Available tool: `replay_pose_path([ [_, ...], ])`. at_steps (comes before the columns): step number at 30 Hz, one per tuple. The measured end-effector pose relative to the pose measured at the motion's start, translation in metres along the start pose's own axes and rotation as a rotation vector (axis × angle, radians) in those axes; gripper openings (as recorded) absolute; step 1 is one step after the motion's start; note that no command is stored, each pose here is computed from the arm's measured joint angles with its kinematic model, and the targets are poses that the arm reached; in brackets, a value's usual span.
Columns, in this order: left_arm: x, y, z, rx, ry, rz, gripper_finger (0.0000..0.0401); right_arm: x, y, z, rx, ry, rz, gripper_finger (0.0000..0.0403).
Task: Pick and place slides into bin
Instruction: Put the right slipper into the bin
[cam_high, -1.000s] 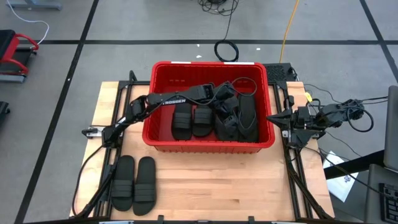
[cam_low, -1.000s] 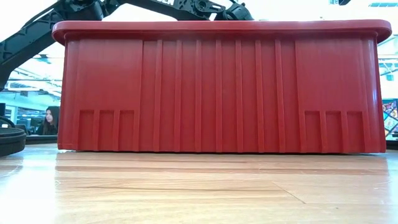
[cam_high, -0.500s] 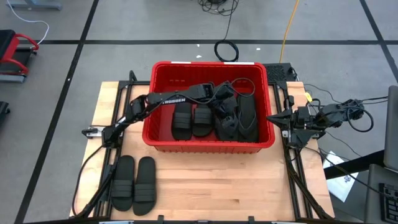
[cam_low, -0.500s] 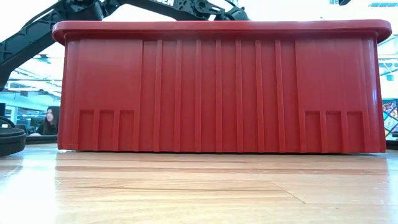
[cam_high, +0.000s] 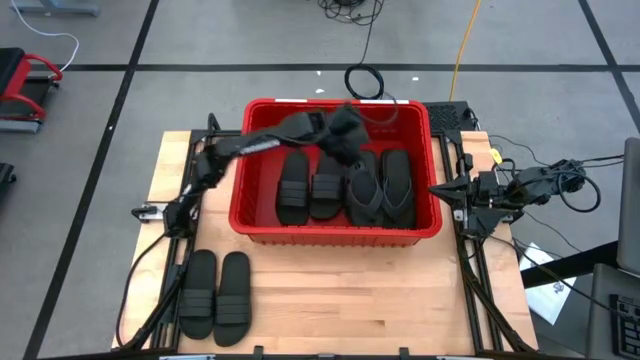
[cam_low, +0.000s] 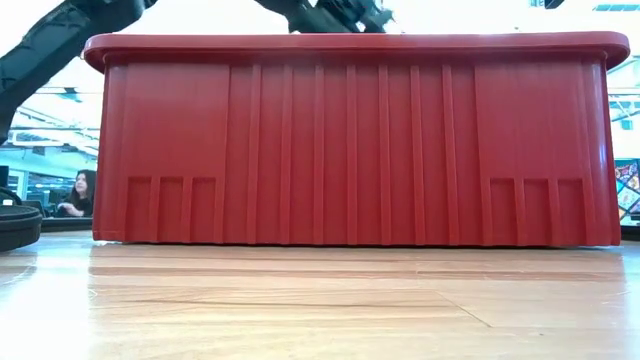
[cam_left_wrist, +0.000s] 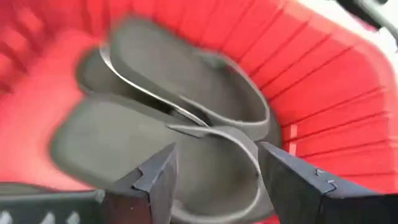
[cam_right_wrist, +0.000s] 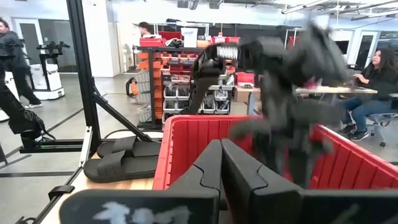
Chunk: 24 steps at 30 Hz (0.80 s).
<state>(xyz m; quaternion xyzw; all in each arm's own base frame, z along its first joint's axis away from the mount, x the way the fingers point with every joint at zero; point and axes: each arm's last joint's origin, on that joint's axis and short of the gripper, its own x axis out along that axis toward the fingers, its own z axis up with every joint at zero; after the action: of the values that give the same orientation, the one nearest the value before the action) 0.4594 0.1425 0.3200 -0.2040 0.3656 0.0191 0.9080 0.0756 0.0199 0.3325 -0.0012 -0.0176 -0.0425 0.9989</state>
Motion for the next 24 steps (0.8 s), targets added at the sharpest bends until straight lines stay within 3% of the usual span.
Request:
replay_pose_path([
  [3,-0.05,-0.022,0.005,0.173,-0.041,0.039,0.02,0.0,-0.001,0.0,-0.011,-0.001,-0.038,0.0],
  [6,-0.1,-0.064,0.001,0.38,-0.081,0.113,0.015,0.0,-0.002,0.001,-0.031,-0.004,-0.051,0.0],
  [11,-0.164,-0.118,-0.011,0.423,-0.195,0.075,0.0022,0.0,-0.001,0.001,-0.072,-0.005,-0.046,0.0],
  [14,-0.186,-0.151,-0.023,0.45,-0.242,0.004,0.0013,-0.001,-0.002,0.001,-0.096,-0.009,-0.045,0.0],
  [20,-0.184,-0.198,-0.043,0.463,-0.241,-0.077,0.0003,-0.002,-0.002,0.002,-0.134,-0.021,-0.034,0.0],
  [24,-0.147,-0.203,-0.061,0.426,-0.2,-0.038,0.0001,0.004,0.004,0.001,-0.184,-0.005,0.061,0.0],
])
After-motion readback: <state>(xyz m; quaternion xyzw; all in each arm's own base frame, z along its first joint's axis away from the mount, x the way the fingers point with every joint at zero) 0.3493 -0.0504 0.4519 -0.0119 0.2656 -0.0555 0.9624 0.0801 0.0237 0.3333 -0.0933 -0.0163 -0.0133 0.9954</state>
